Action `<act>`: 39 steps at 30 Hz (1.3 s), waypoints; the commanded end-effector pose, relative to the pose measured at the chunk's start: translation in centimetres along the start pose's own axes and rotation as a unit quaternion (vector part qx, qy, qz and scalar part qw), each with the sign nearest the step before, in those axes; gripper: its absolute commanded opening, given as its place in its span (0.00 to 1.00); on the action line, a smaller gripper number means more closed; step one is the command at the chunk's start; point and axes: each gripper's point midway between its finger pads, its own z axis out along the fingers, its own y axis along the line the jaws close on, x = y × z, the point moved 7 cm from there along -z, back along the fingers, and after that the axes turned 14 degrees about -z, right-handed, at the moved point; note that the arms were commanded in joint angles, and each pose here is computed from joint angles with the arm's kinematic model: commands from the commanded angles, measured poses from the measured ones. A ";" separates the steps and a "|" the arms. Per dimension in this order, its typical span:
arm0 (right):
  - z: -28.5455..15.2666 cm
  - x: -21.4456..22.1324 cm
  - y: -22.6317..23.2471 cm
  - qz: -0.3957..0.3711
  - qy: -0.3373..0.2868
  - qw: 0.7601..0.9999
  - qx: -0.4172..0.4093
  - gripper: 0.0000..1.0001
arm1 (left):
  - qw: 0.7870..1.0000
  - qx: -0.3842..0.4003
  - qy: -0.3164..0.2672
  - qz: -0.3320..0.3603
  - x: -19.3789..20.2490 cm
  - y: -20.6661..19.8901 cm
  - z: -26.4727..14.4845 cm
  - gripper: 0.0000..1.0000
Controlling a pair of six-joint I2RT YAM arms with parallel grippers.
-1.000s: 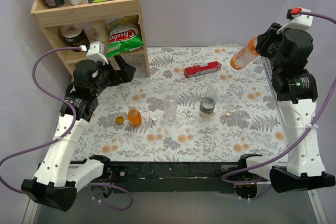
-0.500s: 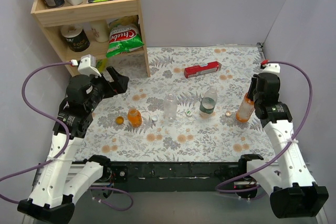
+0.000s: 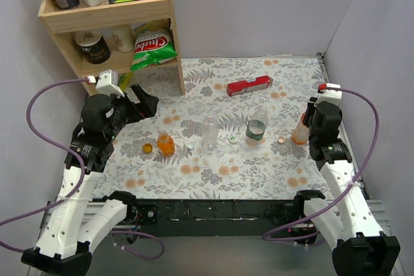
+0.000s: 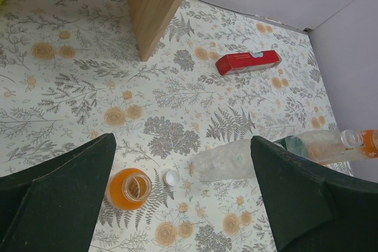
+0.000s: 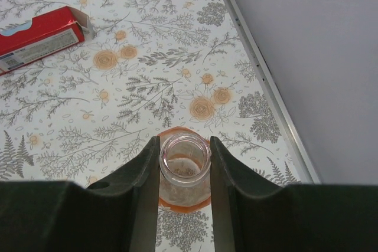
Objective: Unscrew the bottle caps
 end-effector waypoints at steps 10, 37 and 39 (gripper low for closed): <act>-0.4 -0.2 -0.7 0.001 -0.019 1.000 0.025 0.36 | 1.000 0.011 0.013 0.007 0.4 0.0 -0.2 0.98; -4.3 -8.9 -3.3 0.037 -0.107 0.994 0.014 0.92 | 1.000 0.025 -0.005 0.002 -0.4 -0.7 -0.6 0.98; -5.1 -9.4 -3.4 0.044 -0.108 0.993 0.005 0.92 | 0.999 0.017 -0.029 0.001 -1.2 -0.8 -0.9 0.98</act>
